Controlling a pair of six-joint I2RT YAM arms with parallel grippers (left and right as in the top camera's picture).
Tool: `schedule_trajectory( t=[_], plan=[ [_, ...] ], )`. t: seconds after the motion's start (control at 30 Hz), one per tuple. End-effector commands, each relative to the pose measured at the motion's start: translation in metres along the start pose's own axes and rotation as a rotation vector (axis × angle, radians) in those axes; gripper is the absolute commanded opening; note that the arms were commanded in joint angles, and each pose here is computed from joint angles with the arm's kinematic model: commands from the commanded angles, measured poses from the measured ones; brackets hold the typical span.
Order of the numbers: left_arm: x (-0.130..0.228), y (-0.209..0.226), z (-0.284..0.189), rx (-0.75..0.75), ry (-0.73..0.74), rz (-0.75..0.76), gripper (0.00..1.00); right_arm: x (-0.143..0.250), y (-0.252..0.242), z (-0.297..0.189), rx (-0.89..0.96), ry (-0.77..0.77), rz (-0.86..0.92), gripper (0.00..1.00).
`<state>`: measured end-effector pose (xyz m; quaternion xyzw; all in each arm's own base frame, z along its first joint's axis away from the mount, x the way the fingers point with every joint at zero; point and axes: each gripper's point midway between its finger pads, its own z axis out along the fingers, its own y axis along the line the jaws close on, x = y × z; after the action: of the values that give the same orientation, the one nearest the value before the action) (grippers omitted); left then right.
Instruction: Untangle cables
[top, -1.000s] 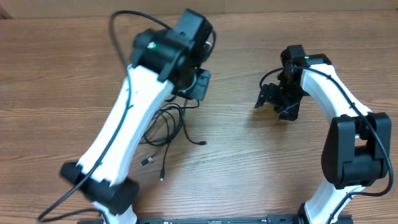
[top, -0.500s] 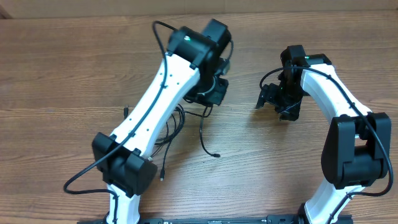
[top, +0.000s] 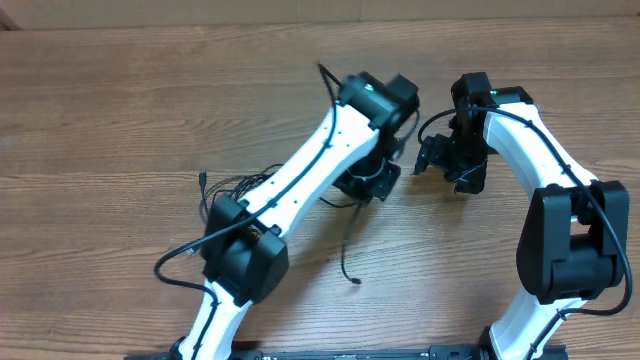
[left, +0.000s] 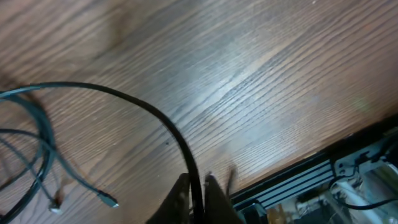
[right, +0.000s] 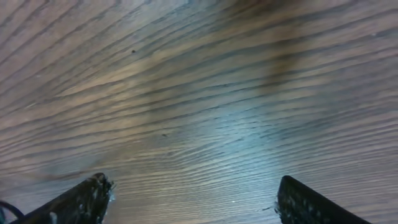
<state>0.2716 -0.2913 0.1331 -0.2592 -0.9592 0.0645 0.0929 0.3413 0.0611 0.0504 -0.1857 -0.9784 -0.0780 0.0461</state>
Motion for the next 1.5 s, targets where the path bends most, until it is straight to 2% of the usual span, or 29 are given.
schedule_trajectory(
  t=[0.0,0.1,0.23,0.47,0.67,0.83,1.03,1.1,1.2,1.33,1.47],
  plan=[
    [0.004,-0.017,0.020,0.004,0.054,0.058,0.18,-0.003,-0.005,-0.007,0.022,-0.036,-0.005,0.85],
    [0.004,-0.021,0.026,0.000,0.066,0.069,0.24,-0.003,-0.005,-0.007,0.023,-0.036,-0.005,0.85],
    [0.005,-0.023,0.028,-0.002,0.070,0.067,0.45,-0.004,-0.007,-0.007,0.035,-0.042,-0.004,0.85],
    [0.000,-0.023,0.009,0.027,0.020,0.059,0.52,-0.005,-0.007,-0.007,0.034,-0.045,-0.005,0.86],
    [-0.002,-0.019,-0.040,0.054,-0.088,0.093,0.58,-0.005,-0.007,-0.007,0.033,-0.047,-0.006,0.86],
    [-0.002,-0.002,-0.082,0.069,-0.210,0.066,0.68,-0.005,-0.007,-0.007,0.034,-0.045,-0.005,0.87],
    [0.003,0.054,-0.124,0.049,-0.328,-0.071,0.70,-0.005,-0.007,-0.004,0.038,-0.037,-0.004,0.87],
    [0.005,0.074,-0.133,0.050,-0.352,-0.137,0.76,-0.005,-0.008,-0.001,0.042,-0.030,-0.003,0.87],
    [0.007,0.097,-0.137,0.053,-0.359,-0.213,0.74,-0.005,-0.009,0.001,0.045,-0.024,-0.002,0.88],
    [0.016,0.118,-0.123,0.035,-0.306,-0.273,0.68,-0.005,-0.008,0.002,0.044,-0.024,-0.002,0.88],
    [0.046,0.156,-0.091,-0.126,-0.174,-0.405,0.69,-0.005,-0.008,0.002,0.044,-0.024,-0.002,0.88]
  ],
)
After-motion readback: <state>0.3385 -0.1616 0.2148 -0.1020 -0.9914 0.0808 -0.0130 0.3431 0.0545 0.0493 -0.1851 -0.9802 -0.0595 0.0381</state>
